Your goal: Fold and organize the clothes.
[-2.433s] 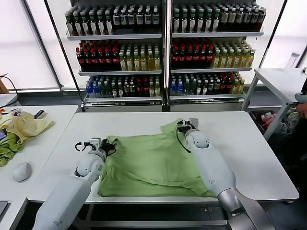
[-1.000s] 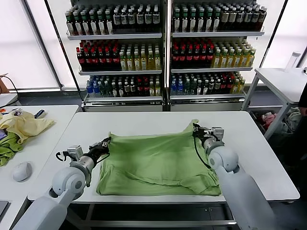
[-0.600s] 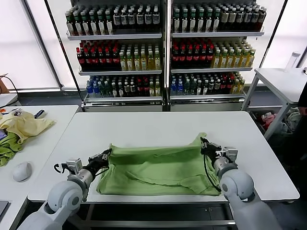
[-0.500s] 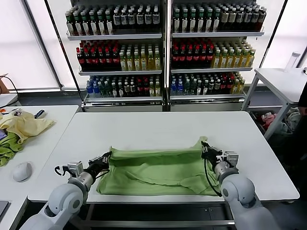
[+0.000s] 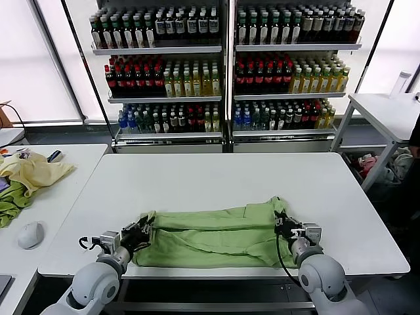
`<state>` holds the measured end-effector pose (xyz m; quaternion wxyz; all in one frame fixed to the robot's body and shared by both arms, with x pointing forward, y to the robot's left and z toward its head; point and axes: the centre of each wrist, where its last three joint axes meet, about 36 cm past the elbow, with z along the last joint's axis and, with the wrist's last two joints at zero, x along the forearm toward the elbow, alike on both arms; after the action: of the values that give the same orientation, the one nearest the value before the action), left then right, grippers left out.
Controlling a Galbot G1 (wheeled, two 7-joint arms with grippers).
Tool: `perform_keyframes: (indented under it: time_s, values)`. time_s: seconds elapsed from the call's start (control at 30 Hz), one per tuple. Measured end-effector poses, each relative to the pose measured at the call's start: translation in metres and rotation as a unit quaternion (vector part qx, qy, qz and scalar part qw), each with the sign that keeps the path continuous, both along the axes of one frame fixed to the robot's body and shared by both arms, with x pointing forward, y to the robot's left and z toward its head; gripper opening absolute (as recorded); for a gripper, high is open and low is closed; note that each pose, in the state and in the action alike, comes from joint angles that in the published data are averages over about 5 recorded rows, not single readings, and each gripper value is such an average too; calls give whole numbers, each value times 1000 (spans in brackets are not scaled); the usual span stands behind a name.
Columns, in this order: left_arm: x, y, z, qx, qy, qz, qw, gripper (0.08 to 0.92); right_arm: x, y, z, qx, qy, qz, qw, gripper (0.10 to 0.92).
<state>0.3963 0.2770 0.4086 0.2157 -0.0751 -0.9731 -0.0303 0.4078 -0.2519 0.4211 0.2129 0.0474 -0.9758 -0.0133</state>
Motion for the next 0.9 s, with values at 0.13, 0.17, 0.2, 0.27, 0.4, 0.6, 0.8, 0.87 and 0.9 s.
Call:
perform_keyframes:
  time_s: [0.13, 0.17, 0.2, 0.27, 0.4, 0.6, 0.8, 0.87, 0.9]
  values:
    - [-10, -7, 2, 18, -24, 19, 999, 576, -9, -2, 2, -5, -7, 0, 1000, 527]
    - [-12, -9, 1, 22, -29, 25, 999, 602, -11, -2, 2, -6, -8, 0, 1000, 553]
    - [-15, -11, 1, 24, -32, 32, 999, 628, -13, -2, 3, -7, -9, 0, 1000, 579]
    - [-20, -17, -2, 27, -35, 46, 998, 689, -17, -2, 3, -8, -10, 0, 1000, 640]
    - [-27, -31, -9, 22, -32, 69, 997, 787, -22, -2, 2, -10, -11, 1, 1000, 750]
    - [-30, -51, -17, 6, -25, 95, 995, 802, -26, -2, 2, -13, -13, 3, 1000, 820]
    - [-28, -62, -28, 3, -13, 115, 993, 666, -27, -2, 2, -14, -13, 4, 1000, 823]
    - [-28, -63, -31, 4, -8, 120, 993, 614, -27, -2, 2, -15, -13, 5, 1000, 823]
    - [-28, -64, -33, 4, -6, 123, 992, 579, -27, -3, 2, -15, -13, 5, 1000, 823]
